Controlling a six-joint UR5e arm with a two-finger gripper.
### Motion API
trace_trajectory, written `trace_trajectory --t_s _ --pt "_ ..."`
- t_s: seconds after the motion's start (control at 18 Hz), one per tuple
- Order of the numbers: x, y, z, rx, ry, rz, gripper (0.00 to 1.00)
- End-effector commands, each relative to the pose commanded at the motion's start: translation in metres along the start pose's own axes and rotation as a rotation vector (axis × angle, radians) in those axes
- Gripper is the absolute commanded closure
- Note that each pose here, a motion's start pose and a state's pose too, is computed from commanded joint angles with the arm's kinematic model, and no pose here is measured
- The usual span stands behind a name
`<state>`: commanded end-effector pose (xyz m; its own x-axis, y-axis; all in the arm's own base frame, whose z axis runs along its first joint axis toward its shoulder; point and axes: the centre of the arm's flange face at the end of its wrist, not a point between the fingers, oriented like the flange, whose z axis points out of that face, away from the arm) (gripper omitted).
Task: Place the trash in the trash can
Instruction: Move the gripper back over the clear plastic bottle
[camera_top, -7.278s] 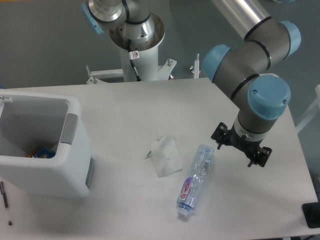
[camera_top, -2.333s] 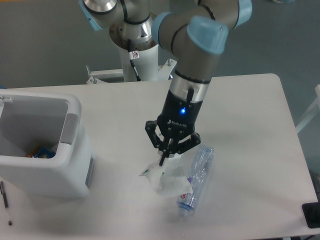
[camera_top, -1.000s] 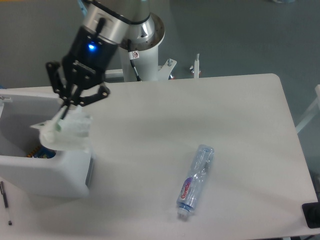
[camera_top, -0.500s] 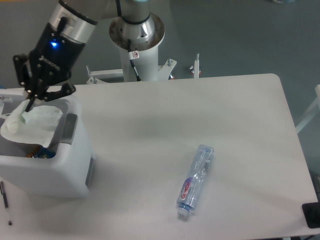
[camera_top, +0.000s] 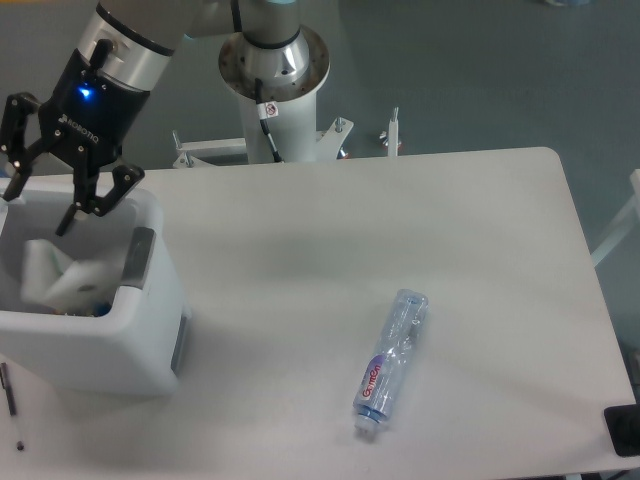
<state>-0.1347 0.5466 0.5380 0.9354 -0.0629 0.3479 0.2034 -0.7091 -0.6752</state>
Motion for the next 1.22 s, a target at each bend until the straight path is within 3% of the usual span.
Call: trace_trajectory --t_s 0.22,0.83,1.0,1.22 --pt "-0.04 -0.002 -0.023 0.025 -0.077 -0.045 0.0" --pt "-0.231 -0.05 -0.034 0.08 -0.203 -0.16 0.0" --pt "-0.301 -0.033 -0.035 0.072 -0.235 -0.222 0.0" --pt "-0.352 -0.007 -0.041 0.023 -0.306 -0.206 0.0"
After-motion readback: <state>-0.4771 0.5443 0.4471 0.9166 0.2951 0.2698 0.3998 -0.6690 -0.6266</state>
